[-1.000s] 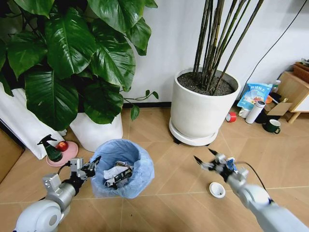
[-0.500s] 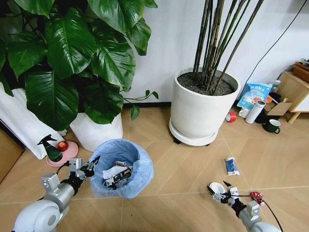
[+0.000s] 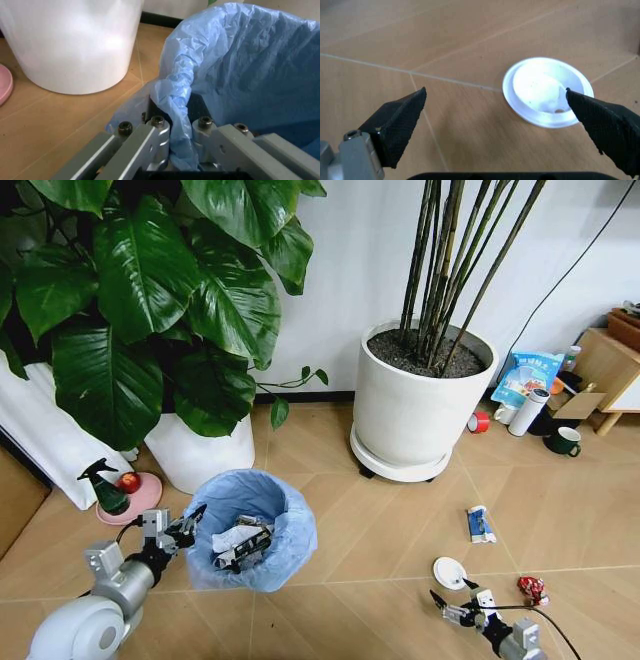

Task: Pick up the trash bin and place the garbage on the floor into it.

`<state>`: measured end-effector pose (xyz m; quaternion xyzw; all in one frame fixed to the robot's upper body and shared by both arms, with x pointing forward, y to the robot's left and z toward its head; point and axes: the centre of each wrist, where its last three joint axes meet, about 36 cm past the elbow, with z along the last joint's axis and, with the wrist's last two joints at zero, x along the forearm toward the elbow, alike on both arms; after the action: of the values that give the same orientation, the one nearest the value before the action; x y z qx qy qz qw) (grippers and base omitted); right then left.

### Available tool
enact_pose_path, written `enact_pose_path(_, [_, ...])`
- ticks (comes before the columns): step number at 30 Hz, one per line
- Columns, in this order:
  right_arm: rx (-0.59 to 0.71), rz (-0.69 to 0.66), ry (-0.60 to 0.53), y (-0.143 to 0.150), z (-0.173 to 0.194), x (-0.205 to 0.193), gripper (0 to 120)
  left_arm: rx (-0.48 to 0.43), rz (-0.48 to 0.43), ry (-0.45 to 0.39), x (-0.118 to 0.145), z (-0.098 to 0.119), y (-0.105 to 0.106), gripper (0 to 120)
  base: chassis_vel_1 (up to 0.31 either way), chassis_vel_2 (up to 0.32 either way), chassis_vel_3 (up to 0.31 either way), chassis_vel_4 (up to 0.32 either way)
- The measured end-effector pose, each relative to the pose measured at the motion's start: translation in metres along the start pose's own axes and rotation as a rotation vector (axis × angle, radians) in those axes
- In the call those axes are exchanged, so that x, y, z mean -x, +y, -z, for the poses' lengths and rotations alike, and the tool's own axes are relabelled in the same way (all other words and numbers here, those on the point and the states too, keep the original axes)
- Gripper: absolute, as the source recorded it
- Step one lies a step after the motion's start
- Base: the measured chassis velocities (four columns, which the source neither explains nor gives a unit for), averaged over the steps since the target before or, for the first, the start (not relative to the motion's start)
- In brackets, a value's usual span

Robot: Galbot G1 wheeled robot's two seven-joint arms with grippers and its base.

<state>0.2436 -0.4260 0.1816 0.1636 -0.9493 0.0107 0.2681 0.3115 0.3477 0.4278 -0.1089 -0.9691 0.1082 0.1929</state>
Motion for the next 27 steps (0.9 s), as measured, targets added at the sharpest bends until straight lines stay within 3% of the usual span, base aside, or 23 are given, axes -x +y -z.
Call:
enact_pose_path(23, [-0.017, 0.023, 0.026, -0.020, -0.002, 0.036, 98, -0.008, 0.017, -0.004, -0.002, -0.001, 0.000, 0, 0.000, 0.000, 0.000, 0.000])
enact_pose_path(27, [-0.025, 0.028, 0.031, -0.024, 0.003, 0.049, 91, -0.008, 0.020, -0.008, -0.002, 0.000, 0.001, 0, 0.000, 0.000, 0.000, 0.000])
